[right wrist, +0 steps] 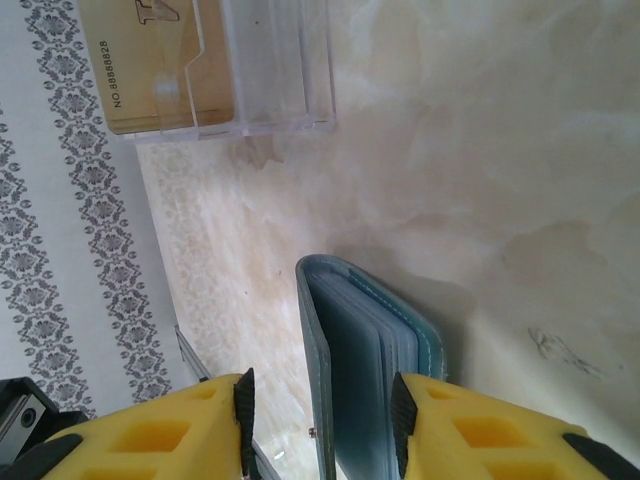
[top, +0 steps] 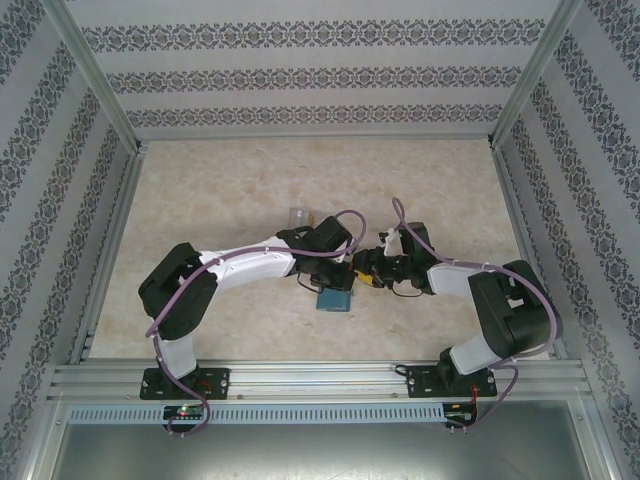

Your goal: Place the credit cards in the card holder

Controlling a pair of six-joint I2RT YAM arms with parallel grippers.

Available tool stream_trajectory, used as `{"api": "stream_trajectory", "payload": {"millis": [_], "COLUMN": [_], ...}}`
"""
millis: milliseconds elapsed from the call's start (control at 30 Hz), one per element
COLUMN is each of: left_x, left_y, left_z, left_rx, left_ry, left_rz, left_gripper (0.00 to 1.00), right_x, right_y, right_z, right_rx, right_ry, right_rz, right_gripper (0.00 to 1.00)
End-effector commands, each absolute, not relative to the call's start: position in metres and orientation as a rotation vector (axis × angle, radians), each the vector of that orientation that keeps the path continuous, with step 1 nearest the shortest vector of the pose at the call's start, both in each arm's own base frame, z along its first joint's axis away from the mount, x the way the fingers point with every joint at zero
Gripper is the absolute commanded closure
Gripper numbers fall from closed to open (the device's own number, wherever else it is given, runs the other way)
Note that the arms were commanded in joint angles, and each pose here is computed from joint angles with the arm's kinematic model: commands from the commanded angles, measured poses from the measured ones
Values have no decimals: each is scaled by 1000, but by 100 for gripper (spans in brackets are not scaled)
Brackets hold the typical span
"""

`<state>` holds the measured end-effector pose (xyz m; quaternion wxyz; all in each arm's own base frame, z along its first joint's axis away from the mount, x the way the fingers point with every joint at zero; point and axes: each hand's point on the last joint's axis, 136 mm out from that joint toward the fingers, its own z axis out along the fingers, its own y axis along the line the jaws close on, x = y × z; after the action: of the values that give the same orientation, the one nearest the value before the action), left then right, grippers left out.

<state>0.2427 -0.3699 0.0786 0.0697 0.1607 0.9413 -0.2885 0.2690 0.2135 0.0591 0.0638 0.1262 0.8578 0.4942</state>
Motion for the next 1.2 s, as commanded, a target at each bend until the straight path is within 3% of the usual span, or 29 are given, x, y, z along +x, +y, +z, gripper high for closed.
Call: {"api": "stream_trajectory", "payload": {"millis": [0,333,567,667,1167], "left_x": [236,235,236,236,244], "left_y": [-367,-366,-360,-352,-321], "left_z": [84,82,83,85,72], "left_rx": [529,535,530,524,533], "left_ry": [2822,2831,2834,2832,2838], "left_rz": [-863,-869,-853,-839,-768], "left_gripper": [100,100,100,100,100], "right_x": [272,268,270,269,264], "right_y": [225,239,237,234,222], "right_z": [64,53,46,40,18], "right_rx": [325,264,253,243,182], "right_ry": [2587,2634,2653,2670,2753], "right_rz": [1558,1574,1549,1511,1342], "right_gripper": [59,64,92,98,100]}}
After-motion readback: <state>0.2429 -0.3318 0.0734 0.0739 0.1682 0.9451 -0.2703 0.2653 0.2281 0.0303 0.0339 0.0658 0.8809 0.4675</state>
